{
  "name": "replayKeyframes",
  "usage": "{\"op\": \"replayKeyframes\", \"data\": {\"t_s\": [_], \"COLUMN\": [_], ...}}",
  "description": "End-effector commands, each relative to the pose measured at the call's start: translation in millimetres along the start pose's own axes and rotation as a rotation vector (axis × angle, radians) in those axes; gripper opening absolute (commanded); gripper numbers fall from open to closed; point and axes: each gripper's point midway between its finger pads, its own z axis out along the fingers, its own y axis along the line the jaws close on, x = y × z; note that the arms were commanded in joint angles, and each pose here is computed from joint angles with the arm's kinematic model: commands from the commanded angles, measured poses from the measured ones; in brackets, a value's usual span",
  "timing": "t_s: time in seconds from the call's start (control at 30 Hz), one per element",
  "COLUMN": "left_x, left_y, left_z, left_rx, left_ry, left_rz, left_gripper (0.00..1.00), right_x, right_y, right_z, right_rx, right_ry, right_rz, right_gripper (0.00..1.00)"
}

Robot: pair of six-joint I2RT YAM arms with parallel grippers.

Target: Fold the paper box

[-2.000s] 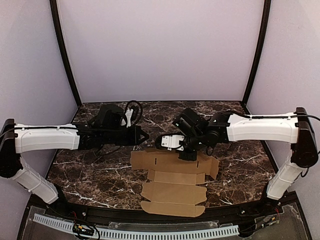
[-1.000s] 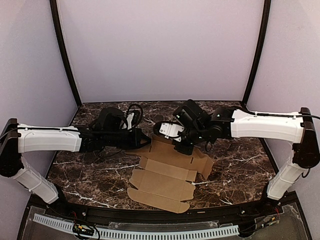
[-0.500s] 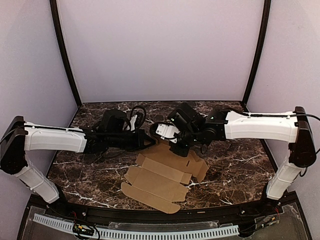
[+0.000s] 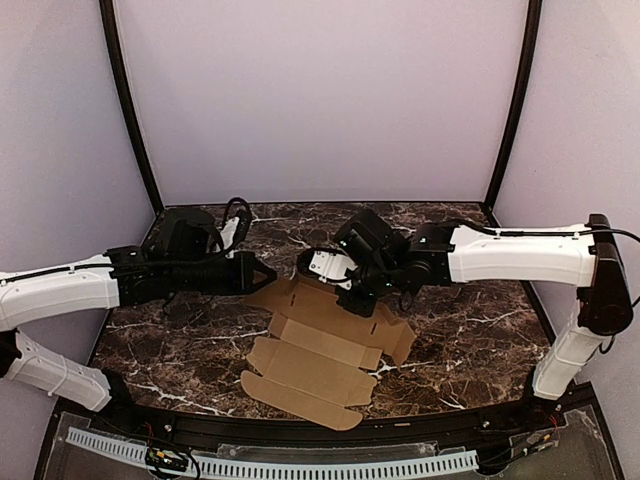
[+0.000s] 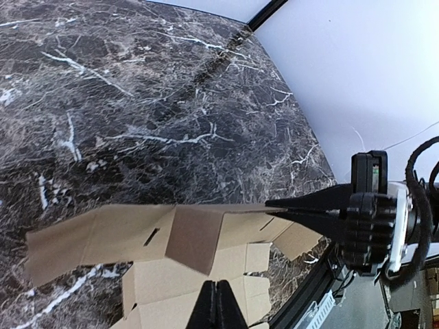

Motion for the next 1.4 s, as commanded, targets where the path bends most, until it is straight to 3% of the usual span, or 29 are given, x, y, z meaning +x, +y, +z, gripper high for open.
{"op": "replayKeyframes", "data": {"t_s": [0.0, 0.33, 0.63, 1.37], "left_x": [38.2, 83.4, 92.0, 98.4], "left_y": [41.8, 80.9, 92.8, 50.1], "left_z": [-16.3, 0.4, 20.3, 63.5], "left_rx": [-0.154, -0.219, -0.250, -0.128], "left_ry": [0.086, 0.158, 0.180, 0.218], "left_rz": [0.015, -0.080, -0.072, -0.042], "left_gripper": [0.01, 0.01, 0.01, 0.01], "right_x": [-4.7, -9.1, -13.6, -16.3], "right_y": [2.2, 4.4, 9.1, 18.8], "right_z": [2.5, -0.6, -1.5, 12.6], "right_rx": [0.012, -0.006, -0.020, -0.031], "right_ry": [-0.030, -0.057, -0.071, -0.058], "right_rz": [-0.002, 0.008, 0.008, 0.041], "right_gripper": [0.00, 0.00, 0.00, 0.00]}}
